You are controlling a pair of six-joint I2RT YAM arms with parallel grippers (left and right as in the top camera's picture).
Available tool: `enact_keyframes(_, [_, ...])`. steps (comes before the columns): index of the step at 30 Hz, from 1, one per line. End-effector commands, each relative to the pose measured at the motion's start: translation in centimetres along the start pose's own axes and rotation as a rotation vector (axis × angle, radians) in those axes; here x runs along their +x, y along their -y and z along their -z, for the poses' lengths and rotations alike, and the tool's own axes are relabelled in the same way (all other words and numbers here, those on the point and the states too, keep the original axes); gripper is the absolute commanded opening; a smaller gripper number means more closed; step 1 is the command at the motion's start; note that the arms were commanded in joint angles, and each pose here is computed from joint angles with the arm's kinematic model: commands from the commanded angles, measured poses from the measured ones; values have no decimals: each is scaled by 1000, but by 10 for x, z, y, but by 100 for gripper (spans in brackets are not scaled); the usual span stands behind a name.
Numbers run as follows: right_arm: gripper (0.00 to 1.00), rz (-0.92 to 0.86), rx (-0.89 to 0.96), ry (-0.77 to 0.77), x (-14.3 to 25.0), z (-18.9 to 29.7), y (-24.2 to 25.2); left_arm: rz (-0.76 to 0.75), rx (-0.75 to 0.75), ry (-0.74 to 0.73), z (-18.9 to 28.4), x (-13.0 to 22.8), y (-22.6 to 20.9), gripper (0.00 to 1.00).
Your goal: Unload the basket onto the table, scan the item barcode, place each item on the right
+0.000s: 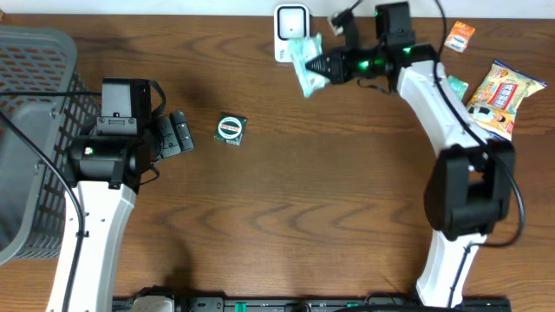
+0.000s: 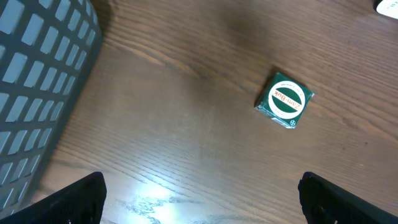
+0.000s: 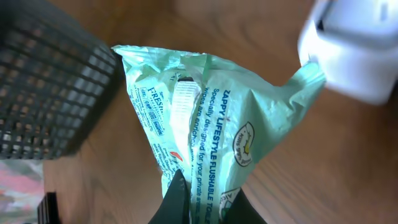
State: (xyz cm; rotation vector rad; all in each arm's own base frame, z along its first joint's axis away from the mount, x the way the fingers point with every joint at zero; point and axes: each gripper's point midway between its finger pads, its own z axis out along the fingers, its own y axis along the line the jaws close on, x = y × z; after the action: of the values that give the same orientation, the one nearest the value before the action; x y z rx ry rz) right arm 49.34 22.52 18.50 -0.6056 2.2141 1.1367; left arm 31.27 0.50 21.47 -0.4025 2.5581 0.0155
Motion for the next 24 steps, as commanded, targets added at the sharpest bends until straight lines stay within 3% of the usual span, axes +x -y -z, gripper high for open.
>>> enact_keyframes(1, [1, 22, -7, 40, -20, 7, -26, -2, -13, 10, 2, -2, -3, 98])
enact_keyframes(8, [1, 12, 309, 43, -19, 0, 15, -2, -12, 9, 2, -2, -3, 98])
enact_keyframes(9, [1, 19, 397, 46, -20, 1, 26, -2, -13, 10, 2, -2, -3, 98])
enact_keyframes(12, [1, 137, 933, 60, -27, 27, 74, -2, -12, 9, 2, -2, -3, 98])
enact_keyframes(13, [1, 179, 995, 62, -31, 30, 77, -2, -13, 10, 2, -2, -3, 98])
enact_keyframes(19, [1, 474, 1060, 111, -64, 3, 67, -2, -13, 10, 2, -2, -3, 97])
enact_keyframes(24, [1, 604, 1116, 101, -71, -9, 69, -2, -13, 10, 2, -2, -3, 98])
